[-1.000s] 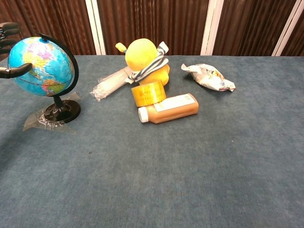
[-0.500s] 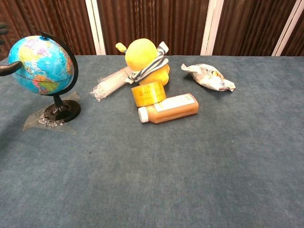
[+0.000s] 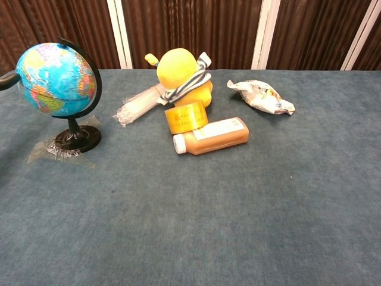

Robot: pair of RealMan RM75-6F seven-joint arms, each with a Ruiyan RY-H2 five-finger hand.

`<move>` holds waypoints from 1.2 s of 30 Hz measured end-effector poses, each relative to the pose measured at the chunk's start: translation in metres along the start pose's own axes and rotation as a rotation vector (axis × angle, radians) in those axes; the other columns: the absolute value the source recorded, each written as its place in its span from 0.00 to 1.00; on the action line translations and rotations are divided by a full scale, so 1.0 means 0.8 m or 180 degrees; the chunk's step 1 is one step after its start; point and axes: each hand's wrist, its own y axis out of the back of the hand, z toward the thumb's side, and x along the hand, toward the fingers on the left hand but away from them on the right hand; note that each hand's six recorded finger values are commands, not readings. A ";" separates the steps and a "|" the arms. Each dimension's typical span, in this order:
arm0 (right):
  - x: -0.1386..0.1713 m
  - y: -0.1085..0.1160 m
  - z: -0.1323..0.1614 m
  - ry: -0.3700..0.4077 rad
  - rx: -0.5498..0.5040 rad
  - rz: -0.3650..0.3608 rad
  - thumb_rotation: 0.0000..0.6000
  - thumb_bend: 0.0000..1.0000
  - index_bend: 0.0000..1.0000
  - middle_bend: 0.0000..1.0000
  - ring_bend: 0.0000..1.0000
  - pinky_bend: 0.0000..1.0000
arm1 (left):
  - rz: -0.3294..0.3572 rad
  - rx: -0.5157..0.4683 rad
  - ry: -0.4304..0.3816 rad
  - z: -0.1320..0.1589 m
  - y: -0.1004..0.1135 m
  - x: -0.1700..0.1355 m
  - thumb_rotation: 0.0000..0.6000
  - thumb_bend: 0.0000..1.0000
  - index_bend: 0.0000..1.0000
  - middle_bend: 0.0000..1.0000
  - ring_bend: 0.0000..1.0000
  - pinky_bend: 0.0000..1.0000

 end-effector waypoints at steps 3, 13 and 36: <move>0.000 0.000 0.000 -0.0005 0.0004 0.0000 1.00 0.12 0.00 0.00 0.00 0.00 | 0.0048 0.0016 0.0037 -0.005 0.004 0.006 1.00 0.32 0.00 0.00 0.00 0.00; -0.001 -0.002 0.000 -0.0014 0.0023 -0.0001 1.00 0.12 0.00 0.00 0.00 0.00 | 0.0081 -0.0031 0.0116 -0.014 0.006 0.020 1.00 0.32 0.00 0.00 0.00 0.00; -0.004 -0.003 -0.006 -0.0123 0.0099 -0.0038 1.00 0.12 0.00 0.00 0.00 0.00 | -0.0001 -0.0064 0.0232 -0.022 -0.009 0.071 1.00 0.33 0.00 0.00 0.00 0.00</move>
